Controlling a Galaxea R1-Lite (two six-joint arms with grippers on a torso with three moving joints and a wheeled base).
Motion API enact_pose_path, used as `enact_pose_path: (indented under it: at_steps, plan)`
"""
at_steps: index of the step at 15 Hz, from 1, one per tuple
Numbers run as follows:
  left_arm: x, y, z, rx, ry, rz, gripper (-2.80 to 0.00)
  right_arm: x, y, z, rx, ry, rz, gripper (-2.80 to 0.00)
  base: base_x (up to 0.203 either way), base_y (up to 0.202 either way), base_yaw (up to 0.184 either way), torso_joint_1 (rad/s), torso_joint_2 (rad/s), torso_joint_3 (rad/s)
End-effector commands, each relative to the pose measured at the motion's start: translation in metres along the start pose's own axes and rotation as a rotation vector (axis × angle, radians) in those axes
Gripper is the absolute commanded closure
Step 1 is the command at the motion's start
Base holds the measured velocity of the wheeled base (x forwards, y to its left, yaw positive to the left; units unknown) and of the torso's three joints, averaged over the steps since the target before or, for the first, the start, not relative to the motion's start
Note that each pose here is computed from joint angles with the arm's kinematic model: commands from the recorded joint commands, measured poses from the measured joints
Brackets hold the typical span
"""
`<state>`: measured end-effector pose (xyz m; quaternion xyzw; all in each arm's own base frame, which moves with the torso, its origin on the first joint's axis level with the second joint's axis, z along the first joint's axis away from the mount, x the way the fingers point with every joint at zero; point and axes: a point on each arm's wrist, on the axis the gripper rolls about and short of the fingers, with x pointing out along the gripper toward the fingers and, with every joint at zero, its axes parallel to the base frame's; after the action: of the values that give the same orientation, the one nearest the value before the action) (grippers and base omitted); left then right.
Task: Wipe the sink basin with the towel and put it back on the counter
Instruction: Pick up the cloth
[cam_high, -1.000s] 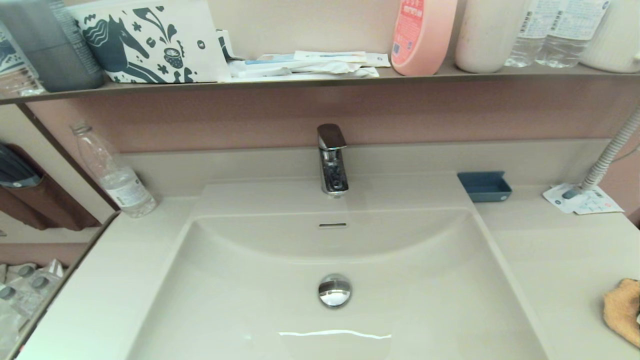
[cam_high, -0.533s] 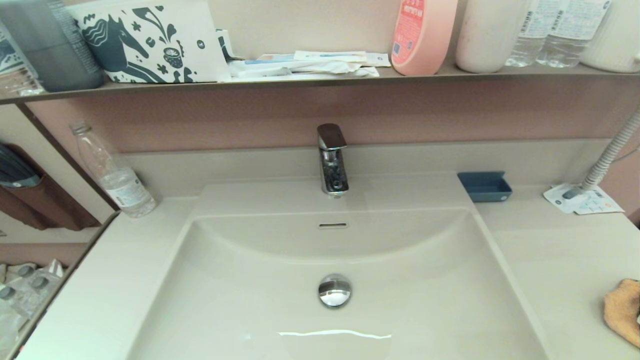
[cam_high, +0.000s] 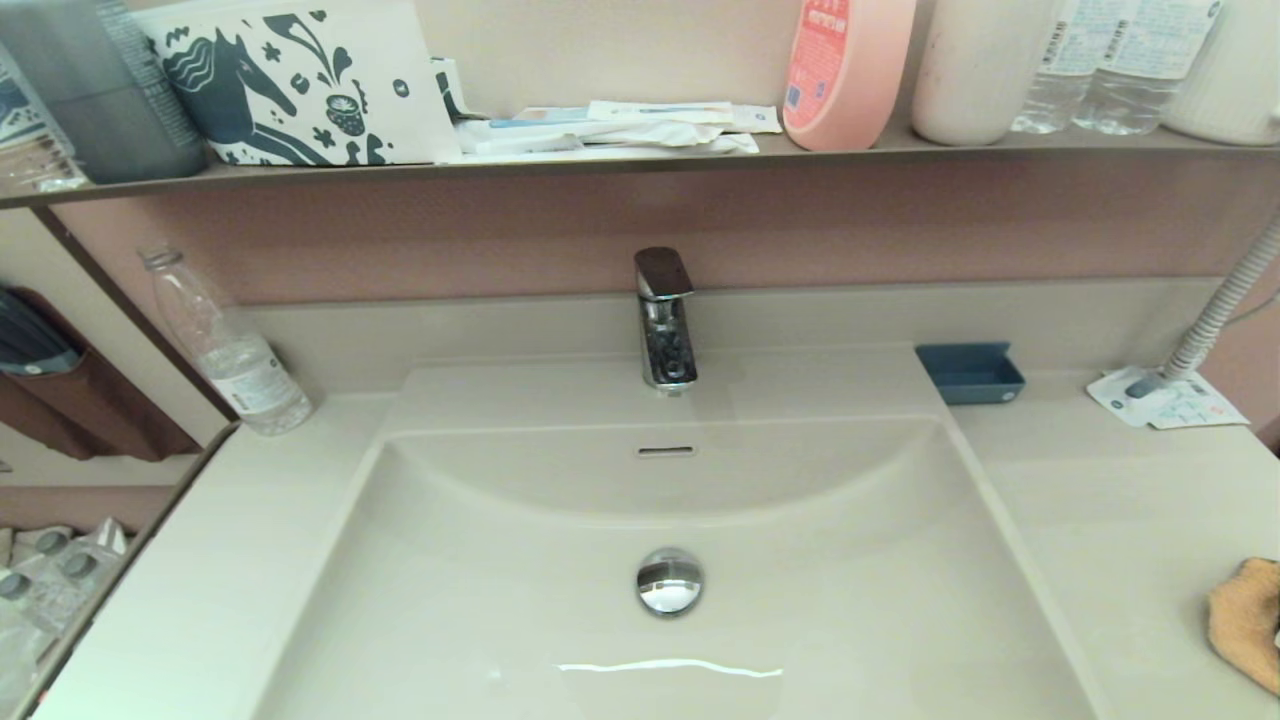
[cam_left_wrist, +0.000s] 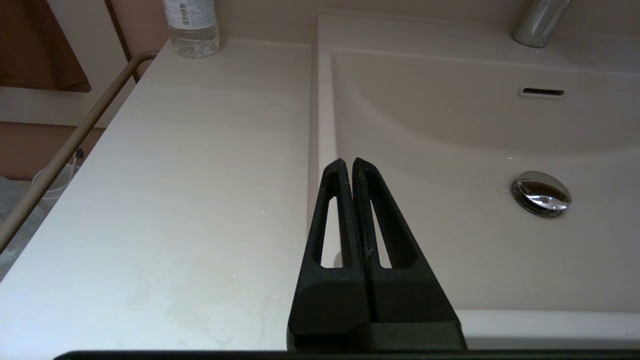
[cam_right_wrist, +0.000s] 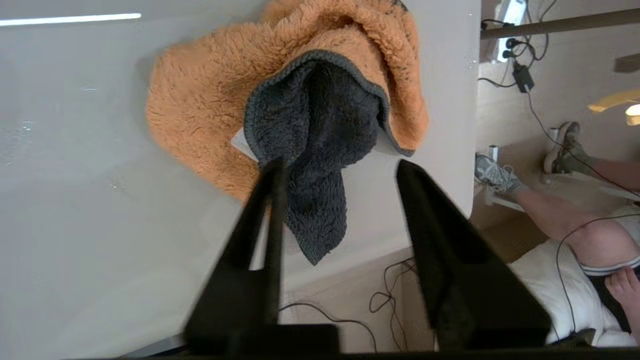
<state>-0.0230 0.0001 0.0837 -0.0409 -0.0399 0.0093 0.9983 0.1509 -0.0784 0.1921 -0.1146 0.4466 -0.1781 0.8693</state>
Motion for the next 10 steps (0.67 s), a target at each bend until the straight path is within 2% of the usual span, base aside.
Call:
enact_pose_path:
  at_steps: [1,6,10]
  plan:
    - [0.0,0.0,0.0,-0.001,0.0,0.001,0.0,0.008,-0.003,0.002,-0.002,0.027,0.006,-2.8,0.0,0.0,0.0,0.0,0.0,0.0]
    - [0.0,0.0,0.0,-0.001,0.001,0.001,0.0,0.036,-0.009,0.008,-0.001,0.064,0.134,-2.8,0.0,0.0,0.0,0.0,0.0,0.0]
    - [0.0,0.0,0.0,-0.001,0.0,0.001,0.0,0.049,-0.013,0.01,-0.057,0.004,0.287,-2.8,0.0,0.0,0.0,0.0,0.0,0.0]
